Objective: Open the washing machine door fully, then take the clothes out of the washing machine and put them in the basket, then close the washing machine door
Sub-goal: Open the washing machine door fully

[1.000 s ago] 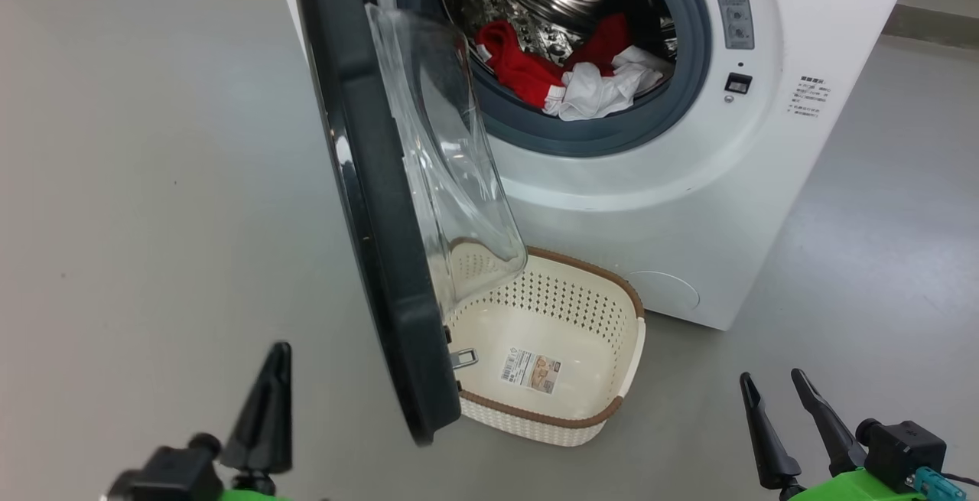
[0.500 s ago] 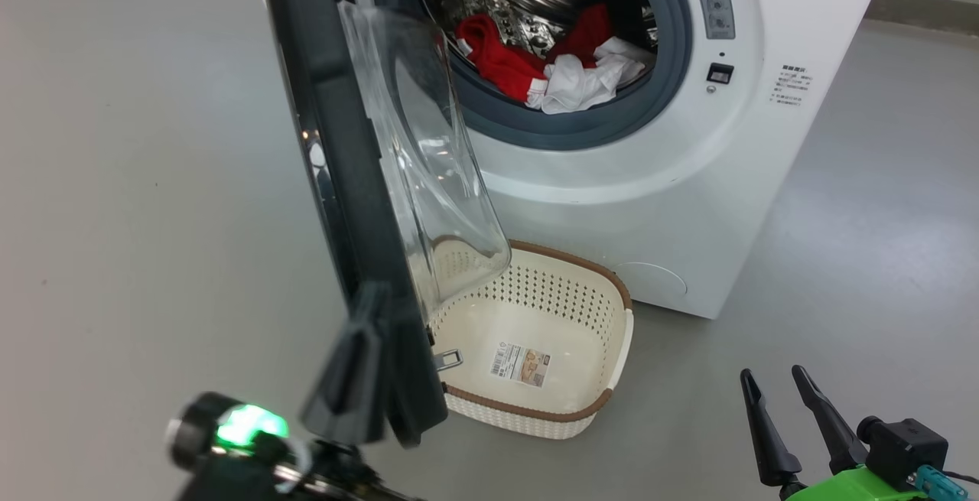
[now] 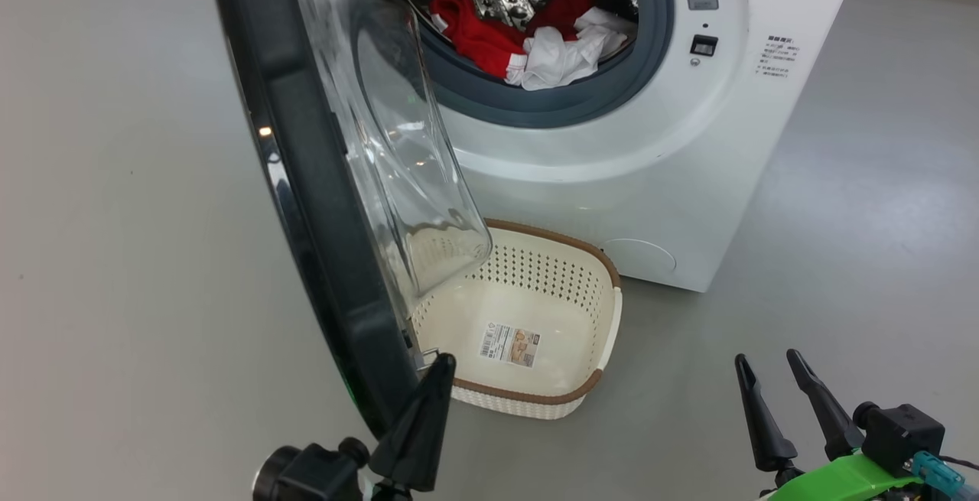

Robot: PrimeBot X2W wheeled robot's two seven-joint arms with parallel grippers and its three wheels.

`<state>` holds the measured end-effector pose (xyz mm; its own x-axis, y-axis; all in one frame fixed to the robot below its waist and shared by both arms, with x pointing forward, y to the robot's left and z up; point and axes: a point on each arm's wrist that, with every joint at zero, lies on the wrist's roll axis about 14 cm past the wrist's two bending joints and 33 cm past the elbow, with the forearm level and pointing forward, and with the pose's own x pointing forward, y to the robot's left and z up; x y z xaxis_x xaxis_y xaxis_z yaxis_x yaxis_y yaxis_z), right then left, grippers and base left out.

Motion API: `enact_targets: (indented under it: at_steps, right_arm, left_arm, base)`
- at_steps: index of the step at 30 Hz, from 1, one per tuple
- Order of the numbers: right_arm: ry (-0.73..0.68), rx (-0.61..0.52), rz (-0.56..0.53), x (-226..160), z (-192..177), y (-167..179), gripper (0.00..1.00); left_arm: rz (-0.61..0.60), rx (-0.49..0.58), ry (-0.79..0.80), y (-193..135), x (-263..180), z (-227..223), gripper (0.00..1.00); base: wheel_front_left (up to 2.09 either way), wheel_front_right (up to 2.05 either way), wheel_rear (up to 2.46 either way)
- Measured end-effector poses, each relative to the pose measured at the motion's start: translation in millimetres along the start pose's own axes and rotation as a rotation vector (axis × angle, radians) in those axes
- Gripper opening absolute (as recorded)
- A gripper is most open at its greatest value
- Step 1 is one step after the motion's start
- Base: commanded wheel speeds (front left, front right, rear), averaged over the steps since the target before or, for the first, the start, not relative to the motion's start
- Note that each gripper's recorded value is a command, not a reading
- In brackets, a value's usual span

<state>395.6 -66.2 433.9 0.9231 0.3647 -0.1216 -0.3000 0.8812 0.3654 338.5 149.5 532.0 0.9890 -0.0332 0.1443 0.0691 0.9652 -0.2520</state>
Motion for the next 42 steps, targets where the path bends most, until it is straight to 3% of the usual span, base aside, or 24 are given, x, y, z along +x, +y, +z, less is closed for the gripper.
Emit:
enact_targets:
  at_steps: [15,26,42]
  right_arm:
    - [0.007,-0.006,0.01,3.7,-2.3,2.1,1.0]
    - [0.016,-0.003,0.031,8.3,-5.3,8.8,1.0]
    - [0.036,0.005,0.015,14.3,-13.0,-0.9,1.0]
  left_arm:
    - [0.127,0.016,0.015,39.9,0.8,-3.8,0.0]
    - [0.348,0.087,-0.011,109.7,-27.4,10.8,0.0]
    - [0.571,0.195,-0.001,190.6,-48.1,23.8,0.0]
  base:
    - [0.0,0.0,0.0]
    - [0.0,0.0,0.0]
    - [0.0,0.0,0.0]
